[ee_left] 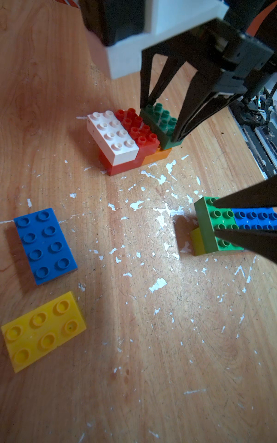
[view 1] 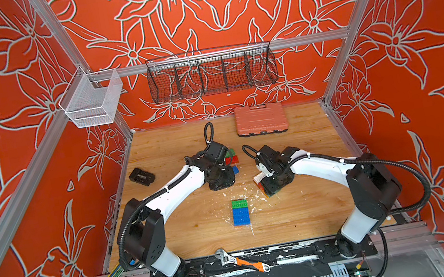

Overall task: Assemble a rectangle with lego
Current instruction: Assemble the lego brick with the lego brick.

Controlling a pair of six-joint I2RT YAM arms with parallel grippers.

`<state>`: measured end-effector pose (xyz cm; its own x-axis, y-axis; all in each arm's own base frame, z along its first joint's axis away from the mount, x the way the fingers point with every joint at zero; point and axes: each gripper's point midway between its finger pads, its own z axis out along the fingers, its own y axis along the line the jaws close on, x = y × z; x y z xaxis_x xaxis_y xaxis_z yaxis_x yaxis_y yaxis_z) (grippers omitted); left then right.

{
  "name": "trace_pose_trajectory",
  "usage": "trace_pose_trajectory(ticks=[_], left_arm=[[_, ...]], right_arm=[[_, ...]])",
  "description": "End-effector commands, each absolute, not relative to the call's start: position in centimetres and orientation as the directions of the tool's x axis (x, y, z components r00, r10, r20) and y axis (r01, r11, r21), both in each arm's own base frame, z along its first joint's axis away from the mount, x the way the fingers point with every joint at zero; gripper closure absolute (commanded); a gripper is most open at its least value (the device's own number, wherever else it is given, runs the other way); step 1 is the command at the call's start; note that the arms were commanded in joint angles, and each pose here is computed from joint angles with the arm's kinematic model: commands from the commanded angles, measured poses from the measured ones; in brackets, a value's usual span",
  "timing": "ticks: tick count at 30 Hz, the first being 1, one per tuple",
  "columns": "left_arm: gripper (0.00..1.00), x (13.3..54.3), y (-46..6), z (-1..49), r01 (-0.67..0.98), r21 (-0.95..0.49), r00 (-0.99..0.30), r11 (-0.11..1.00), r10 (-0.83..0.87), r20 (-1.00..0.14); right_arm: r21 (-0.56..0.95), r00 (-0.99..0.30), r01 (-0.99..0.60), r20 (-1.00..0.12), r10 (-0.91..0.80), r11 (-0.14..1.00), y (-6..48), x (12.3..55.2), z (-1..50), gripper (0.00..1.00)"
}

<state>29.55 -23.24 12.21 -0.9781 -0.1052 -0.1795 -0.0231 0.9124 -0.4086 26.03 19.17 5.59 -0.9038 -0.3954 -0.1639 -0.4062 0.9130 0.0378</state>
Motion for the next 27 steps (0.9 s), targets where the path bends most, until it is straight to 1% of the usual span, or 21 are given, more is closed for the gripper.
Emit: trace_pose_trajectory(ticks=[1,17,27], left_arm=[[0.84,29.1,-23.3,12.2,-0.027,-0.406,-0.98,0.914,-0.105,-0.17],[0.84,29.1,-23.3,12.0,-0.027,-0.406,-0.981,0.913,-0.103,-0.166],[0.84,29.1,-23.3,11.8,-0.028,-0.405,-0.982,0.914,-0.102,-0.161]], right_arm=[[0.016,-0.91,-0.379,-0.185,-0.37,0.925,19.0,26.9,6.2,0.64],[0.027,-0.903,-0.374,-0.238,-0.357,0.927,19.3,27.4,7.8,0.65],[0.017,-0.905,-0.379,-0.217,-0.367,0.925,19.5,27.7,7.2,0.64]])
